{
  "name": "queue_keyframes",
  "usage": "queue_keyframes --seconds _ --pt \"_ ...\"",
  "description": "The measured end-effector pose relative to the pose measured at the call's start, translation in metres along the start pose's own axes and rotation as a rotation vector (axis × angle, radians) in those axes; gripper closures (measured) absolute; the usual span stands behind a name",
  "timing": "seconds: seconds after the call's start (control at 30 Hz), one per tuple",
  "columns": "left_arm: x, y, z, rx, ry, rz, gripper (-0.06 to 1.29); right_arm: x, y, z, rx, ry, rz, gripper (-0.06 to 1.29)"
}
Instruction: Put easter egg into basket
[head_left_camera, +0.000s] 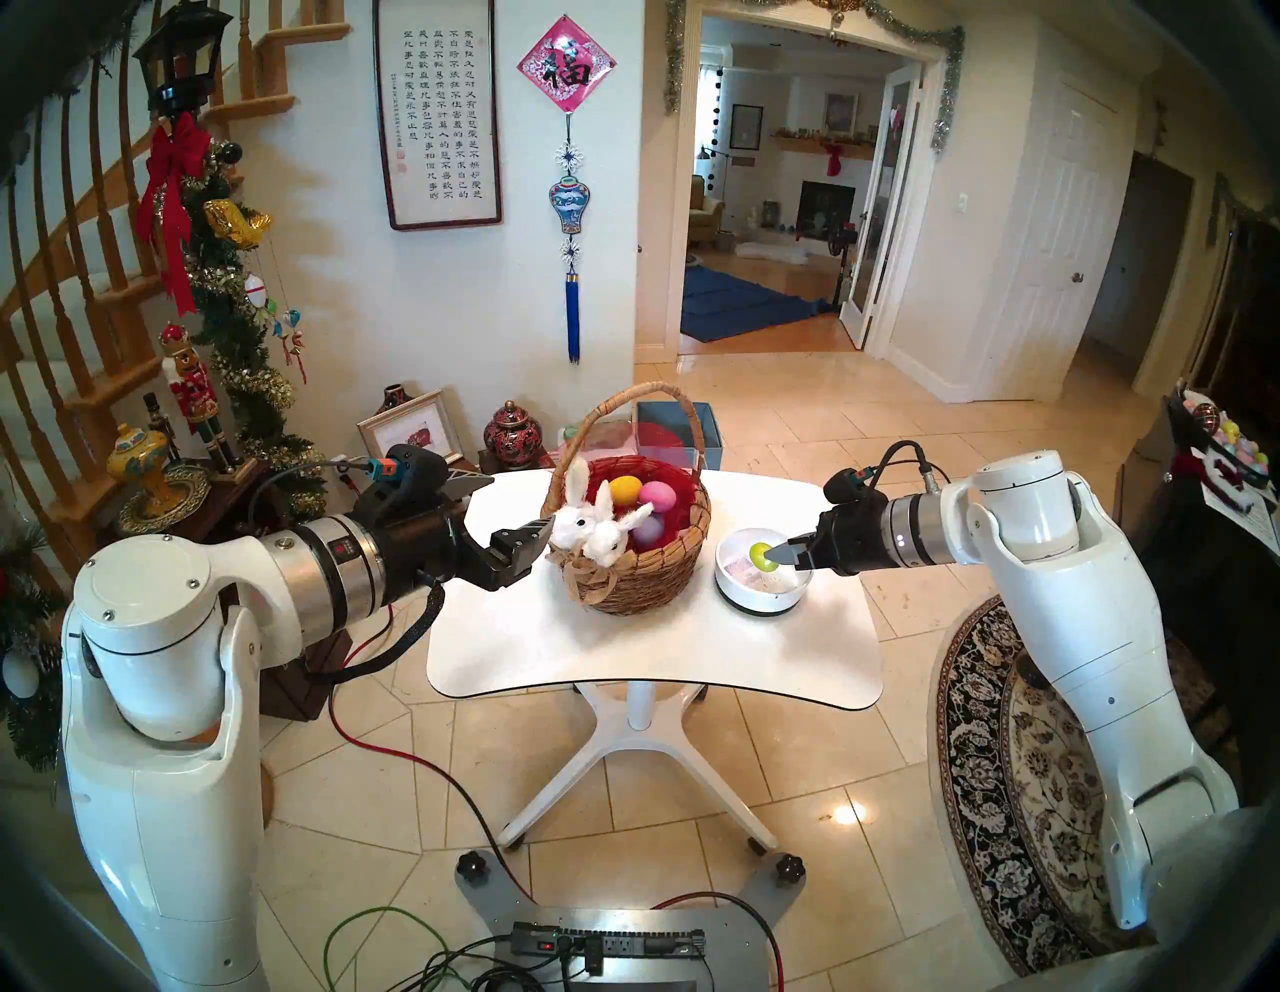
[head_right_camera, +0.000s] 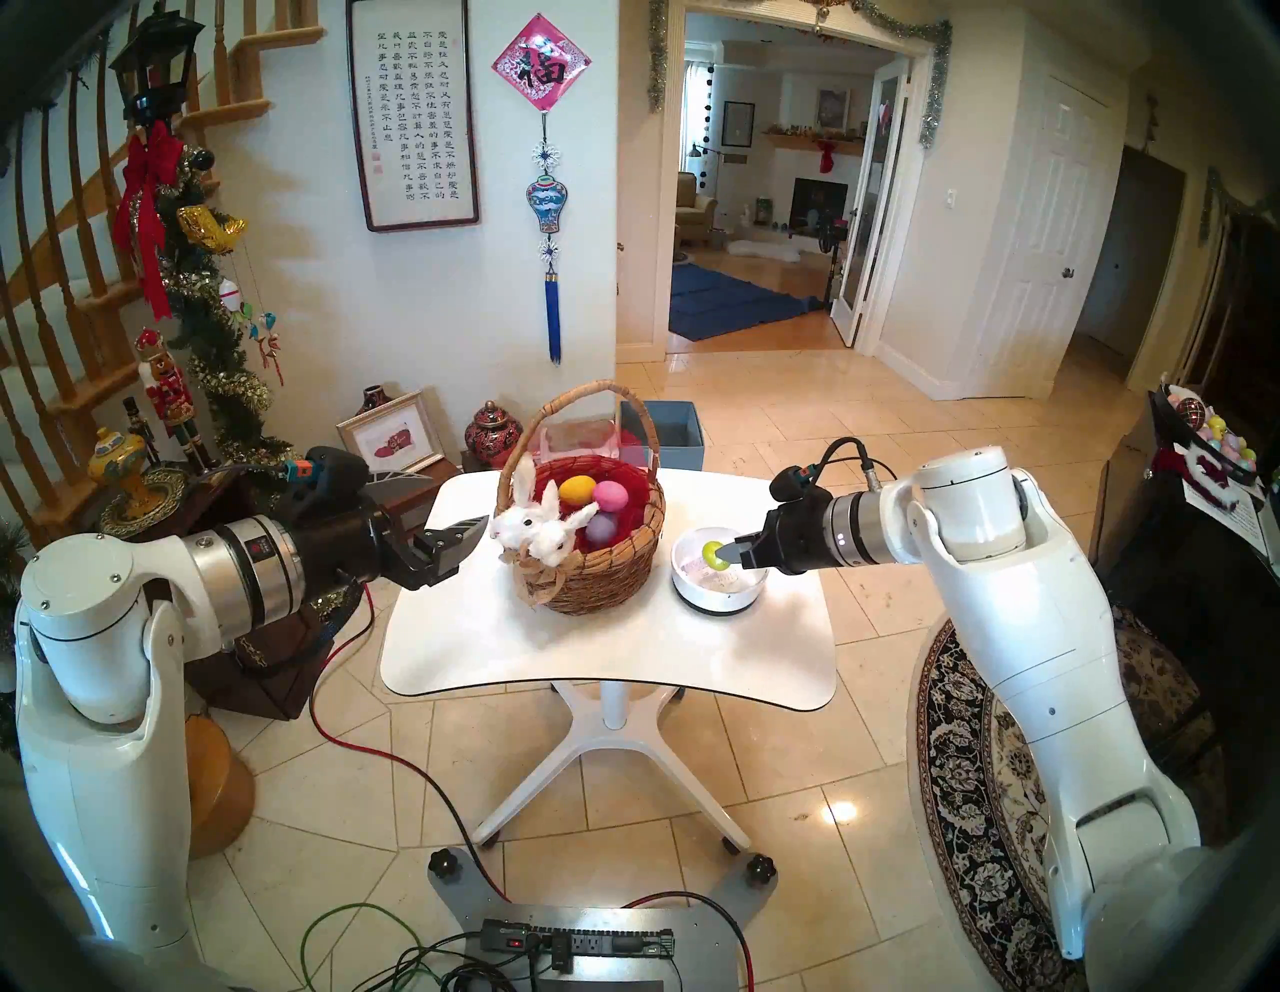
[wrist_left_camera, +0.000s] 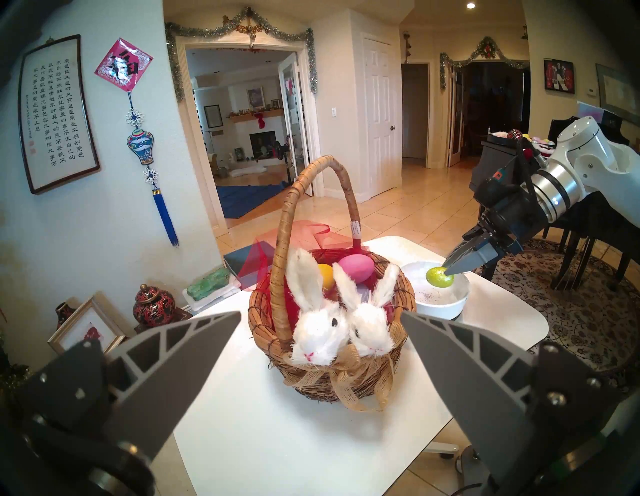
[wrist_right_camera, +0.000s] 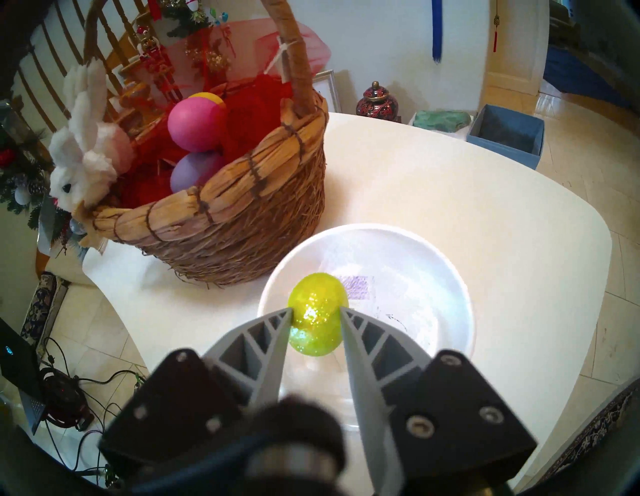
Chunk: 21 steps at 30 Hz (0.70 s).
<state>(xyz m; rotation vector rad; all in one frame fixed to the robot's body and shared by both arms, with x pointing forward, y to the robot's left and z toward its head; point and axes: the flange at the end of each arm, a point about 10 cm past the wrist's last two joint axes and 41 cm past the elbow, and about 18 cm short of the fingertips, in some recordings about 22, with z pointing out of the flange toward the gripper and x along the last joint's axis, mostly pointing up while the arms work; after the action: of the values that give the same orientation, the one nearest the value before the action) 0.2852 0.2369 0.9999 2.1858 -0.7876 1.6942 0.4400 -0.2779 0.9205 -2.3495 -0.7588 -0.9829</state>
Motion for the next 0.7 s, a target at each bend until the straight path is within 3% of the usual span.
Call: queue_keyframes --seconds 0.27,0.7 --pt "0.0 0.0 0.0 0.0 0.0 0.0 -0.03 0.02 -0.007 -0.002 0.02 0.04 -0.045 0.85" --pt "0.0 0.0 0.0 0.0 0.0 -0.001 -0.03 0.071 -0.03 -0.002 0.031 0.087 -0.174 0.85"
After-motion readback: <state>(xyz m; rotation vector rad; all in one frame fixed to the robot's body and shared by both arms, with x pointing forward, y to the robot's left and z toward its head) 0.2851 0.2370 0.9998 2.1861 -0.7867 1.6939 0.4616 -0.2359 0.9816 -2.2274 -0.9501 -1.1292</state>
